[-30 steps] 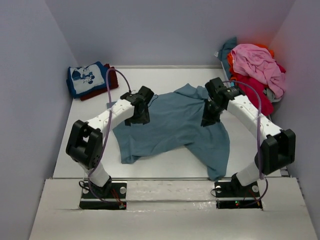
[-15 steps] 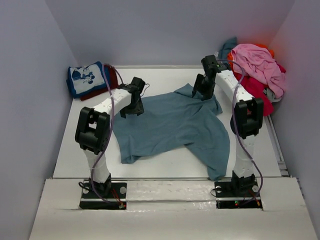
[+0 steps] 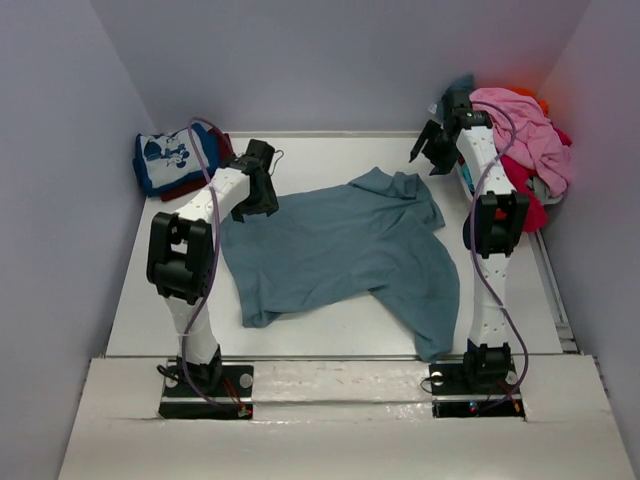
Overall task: Fold and stack the t-shirts
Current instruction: Flatten out the tshirt
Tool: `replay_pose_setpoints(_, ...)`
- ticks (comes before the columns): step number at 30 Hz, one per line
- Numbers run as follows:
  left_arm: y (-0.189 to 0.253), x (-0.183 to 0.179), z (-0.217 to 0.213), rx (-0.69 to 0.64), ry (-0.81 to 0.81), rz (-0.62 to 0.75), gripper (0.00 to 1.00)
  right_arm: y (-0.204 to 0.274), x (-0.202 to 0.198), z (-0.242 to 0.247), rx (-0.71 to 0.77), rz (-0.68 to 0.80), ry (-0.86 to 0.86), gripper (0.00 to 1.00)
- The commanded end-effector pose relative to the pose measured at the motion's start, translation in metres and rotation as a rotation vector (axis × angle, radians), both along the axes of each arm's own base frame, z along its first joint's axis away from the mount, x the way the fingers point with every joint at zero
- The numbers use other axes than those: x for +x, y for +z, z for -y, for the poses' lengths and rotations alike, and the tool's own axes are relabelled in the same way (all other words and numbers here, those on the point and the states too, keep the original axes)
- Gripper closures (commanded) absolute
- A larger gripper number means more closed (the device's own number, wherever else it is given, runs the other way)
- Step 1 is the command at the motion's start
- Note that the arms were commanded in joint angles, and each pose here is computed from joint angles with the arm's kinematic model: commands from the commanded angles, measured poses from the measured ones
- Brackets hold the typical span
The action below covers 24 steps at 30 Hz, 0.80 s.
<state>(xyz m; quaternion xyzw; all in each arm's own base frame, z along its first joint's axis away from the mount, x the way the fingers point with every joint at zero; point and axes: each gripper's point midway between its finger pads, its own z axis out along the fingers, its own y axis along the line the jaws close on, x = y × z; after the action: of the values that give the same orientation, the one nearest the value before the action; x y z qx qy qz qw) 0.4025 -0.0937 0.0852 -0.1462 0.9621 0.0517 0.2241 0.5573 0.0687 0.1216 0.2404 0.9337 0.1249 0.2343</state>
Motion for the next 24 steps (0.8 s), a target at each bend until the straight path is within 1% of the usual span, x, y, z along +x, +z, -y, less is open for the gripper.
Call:
replay_pose_setpoints(1,0.015,0.011,0.002,0.001,-0.03,0.025,0.24,-0.015,0.001,-0.011,0.027,-0.017,0.036,0.27)
replay_pose_setpoints(3,0.014,0.01,0.002,0.005,-0.031,0.018,0.24,-0.029,-0.005,-0.013,0.039,-0.054,0.043,0.27)
replay_pose_setpoints(9,0.012,0.009,0.002,0.004,-0.032,0.017,0.24,-0.052,-0.014,-0.017,0.053,-0.096,0.064,0.28)
replay_pose_setpoints(17,0.003,0.001,0.0,0.004,-0.028,-0.006,0.24,-0.061,-0.02,-0.016,0.051,-0.112,0.07,0.3)
replay_pose_setpoints(19,0.002,0.001,0.0,0.006,-0.026,-0.009,0.24,-0.061,-0.019,-0.017,0.053,-0.109,0.072,0.32)
replay_pose_setpoints(20,0.002,0.001,0.0,0.006,-0.026,-0.009,0.24,-0.062,-0.019,-0.017,0.053,-0.11,0.072,0.34)
replay_pose_setpoints(22,0.001,0.0,0.0,0.007,-0.025,-0.01,0.24,-0.064,-0.02,-0.017,0.054,-0.11,0.074,0.45)
replay_pose_setpoints(23,0.001,0.0,-0.001,0.009,-0.025,-0.011,0.24,-0.065,-0.02,-0.017,0.055,-0.11,0.075,0.67)
replay_pose_setpoints(24,0.001,0.0,-0.001,0.009,-0.025,-0.009,0.24,-0.065,-0.02,-0.017,0.054,-0.11,0.074,0.77)
